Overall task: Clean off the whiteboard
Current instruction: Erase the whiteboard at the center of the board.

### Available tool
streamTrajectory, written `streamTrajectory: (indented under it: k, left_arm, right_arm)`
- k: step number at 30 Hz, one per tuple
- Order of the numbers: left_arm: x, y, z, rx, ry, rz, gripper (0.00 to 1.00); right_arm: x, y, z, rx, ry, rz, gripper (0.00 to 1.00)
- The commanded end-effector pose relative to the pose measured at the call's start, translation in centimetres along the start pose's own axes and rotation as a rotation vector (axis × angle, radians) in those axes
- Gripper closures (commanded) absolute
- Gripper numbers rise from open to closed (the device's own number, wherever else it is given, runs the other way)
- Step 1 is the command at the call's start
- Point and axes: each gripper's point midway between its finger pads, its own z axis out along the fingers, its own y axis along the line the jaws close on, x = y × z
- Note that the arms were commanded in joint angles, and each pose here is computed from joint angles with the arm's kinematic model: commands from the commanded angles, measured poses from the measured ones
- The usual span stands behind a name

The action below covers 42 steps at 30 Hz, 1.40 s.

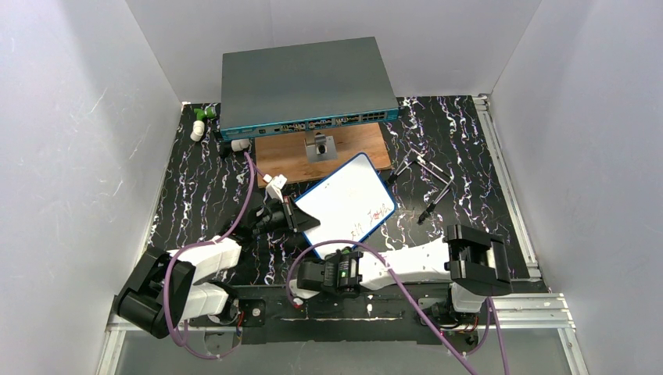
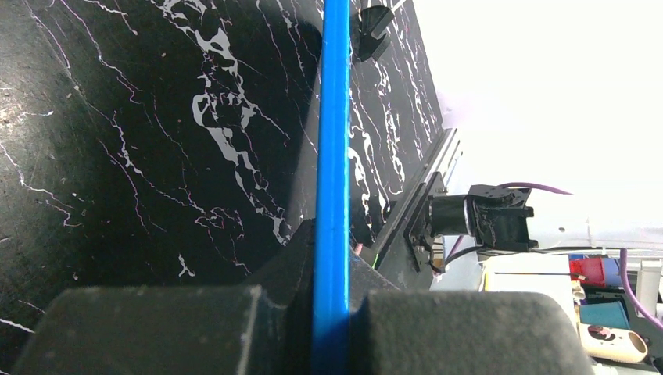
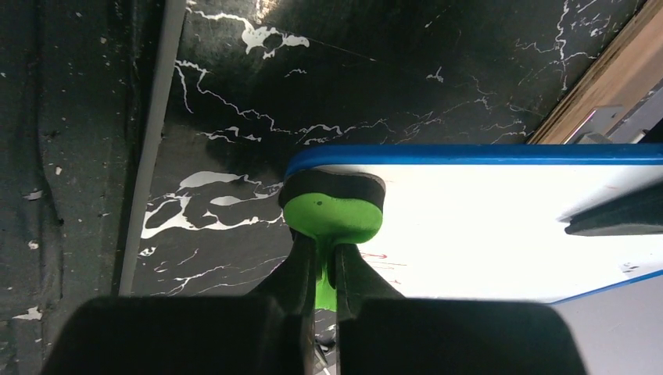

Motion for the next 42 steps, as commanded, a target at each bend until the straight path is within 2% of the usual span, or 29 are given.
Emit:
streamTrajectory:
  k: [1,4,10,18,22,34,37,42]
  left_arm:
    - [0.4,-1.9,0.0,0.065,0.045,-0.059,1.00]
    - [0.6,-1.9,-0.3,0.063,0.047,-0.047,1.00]
    - [0.7,-1.9,-0.5,0.069,0.052,-0.035,1.00]
    - [0.8,-2.1,-0.4,0.081,0.063,-0.036,1.00]
    - [0.7,-2.1,-0.4,0.082,0.061,-0.038,1.00]
    - [0.4,-2.4,-0.4,0.081,0.059,-0.034,1.00]
    - [0.5,-2.4,-0.6,0.083,0.060,-0.032,1.00]
    - [0.7,-2.4,-0.7,0.081,0.065,-0.024,1.00]
  right_arm:
    - [-4.6,0.2,0.0,-0.033,-0.145,0.041,0.99]
    - [-2.6,-1.1,0.4,-0.004,-0.124,0.083,0.99]
    - [6.0,-4.3,1.6,0.056,-0.026,0.257,0.99]
    - [14.0,-4.0,3.5,0.092,0.094,0.367,0.99]
    - [13.2,-4.0,3.5,0.061,0.065,0.392,0.99]
    - [3.6,-3.0,1.8,-0.021,-0.115,0.274,0.99]
    - [4.0,-2.4,2.4,-0.022,-0.097,0.262,0.99]
    - [8.2,-2.1,3.0,0.000,-0.045,0.304,0.99]
